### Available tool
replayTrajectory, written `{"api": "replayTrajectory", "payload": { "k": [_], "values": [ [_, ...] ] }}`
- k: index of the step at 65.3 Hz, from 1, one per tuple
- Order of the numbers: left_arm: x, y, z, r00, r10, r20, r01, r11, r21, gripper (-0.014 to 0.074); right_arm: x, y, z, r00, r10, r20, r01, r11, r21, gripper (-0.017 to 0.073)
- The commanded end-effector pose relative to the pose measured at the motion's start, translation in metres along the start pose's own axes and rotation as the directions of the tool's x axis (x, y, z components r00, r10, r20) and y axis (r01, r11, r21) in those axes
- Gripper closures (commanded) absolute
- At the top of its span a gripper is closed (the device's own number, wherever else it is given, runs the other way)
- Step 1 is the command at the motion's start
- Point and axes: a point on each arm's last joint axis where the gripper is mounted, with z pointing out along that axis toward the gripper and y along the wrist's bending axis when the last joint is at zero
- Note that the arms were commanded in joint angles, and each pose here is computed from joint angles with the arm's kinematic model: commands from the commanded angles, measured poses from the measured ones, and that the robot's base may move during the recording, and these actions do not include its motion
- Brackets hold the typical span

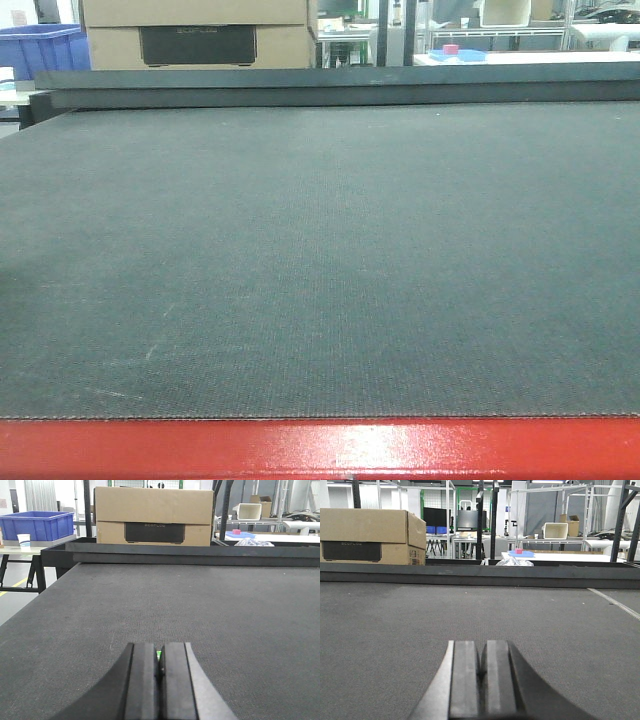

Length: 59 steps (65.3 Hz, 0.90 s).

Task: Grab block from conveyor and place in blue bin
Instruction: 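Lower both open grippers toward the green and blue blocks on the belt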

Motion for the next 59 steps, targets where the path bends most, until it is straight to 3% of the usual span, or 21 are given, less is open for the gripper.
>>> {"api": "replayTrajectory", "payload": {
  "k": [1, 48, 56, 59],
  "values": [
    [-0.0024, 0.0002, -0.0003, 1.0, -0.004, 0.024, 0.004, 1.0, -0.003, 0.0704, -0.0022, 0.0001, -0.0003, 1.0, -0.008, 0.026, 0.008, 1.0, 0.0, 0.0727],
    [-0.003, 0.0002, -0.0004, 1.0, -0.004, 0.031, 0.004, 1.0, -0.003, 0.0704, -0.0031, 0.0001, -0.0003, 0.999, -0.008, 0.035, 0.008, 1.0, -0.001, 0.0727],
    [-0.0071, 0.0003, -0.0006, 0.997, -0.003, 0.076, 0.004, 1.0, -0.004, 0.0704, -0.0051, 0.0001, -0.0004, 0.998, -0.008, 0.057, 0.008, 1.0, -0.001, 0.0727],
    [-0.0069, 0.0004, -0.0006, 0.997, -0.021, 0.074, 0.022, 1.0, -0.003, 0.0704, -0.0068, 0.0001, -0.0005, 0.997, -0.008, 0.076, 0.008, 1.0, -0.001, 0.0727]
  ]
}}
